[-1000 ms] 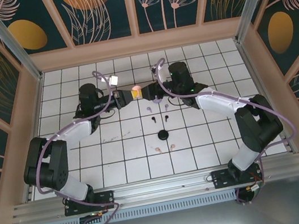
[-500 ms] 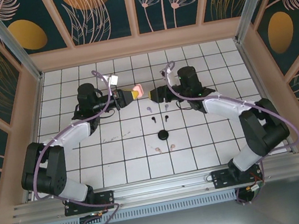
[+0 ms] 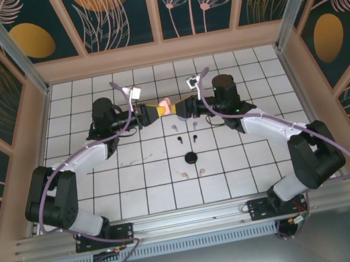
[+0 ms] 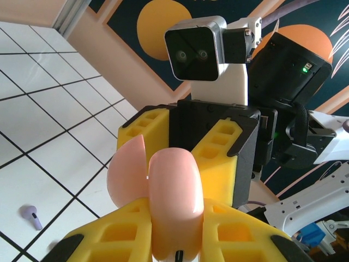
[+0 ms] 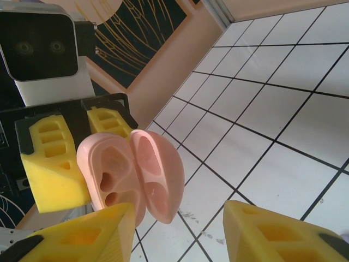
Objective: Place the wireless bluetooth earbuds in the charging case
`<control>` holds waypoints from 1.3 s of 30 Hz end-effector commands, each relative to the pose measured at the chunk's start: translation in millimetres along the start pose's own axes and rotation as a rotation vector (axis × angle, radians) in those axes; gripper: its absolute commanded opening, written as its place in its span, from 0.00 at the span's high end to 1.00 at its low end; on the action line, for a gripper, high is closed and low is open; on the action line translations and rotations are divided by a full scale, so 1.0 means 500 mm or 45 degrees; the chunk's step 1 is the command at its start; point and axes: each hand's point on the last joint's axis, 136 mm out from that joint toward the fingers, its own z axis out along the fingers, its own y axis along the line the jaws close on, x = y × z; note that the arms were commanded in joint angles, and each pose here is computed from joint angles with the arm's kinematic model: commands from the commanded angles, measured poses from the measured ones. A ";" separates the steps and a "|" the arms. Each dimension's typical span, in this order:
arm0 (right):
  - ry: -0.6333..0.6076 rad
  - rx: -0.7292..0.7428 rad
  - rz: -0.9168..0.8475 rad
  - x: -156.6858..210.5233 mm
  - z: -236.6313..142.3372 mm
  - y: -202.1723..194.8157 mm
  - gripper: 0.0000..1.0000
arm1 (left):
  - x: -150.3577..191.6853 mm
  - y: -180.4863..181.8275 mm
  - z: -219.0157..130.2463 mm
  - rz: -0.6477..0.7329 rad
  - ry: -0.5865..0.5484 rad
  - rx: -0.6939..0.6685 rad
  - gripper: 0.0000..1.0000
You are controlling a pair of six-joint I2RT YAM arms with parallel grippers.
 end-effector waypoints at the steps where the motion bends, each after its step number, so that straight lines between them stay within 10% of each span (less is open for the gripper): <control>1: -0.044 -0.055 -0.046 -0.025 -0.005 0.022 0.54 | -0.005 -0.018 0.005 0.035 -0.003 0.053 1.00; 39: -0.062 -0.054 -0.005 -0.016 -0.014 0.011 0.60 | -0.010 -0.021 0.022 0.049 -0.006 0.048 1.00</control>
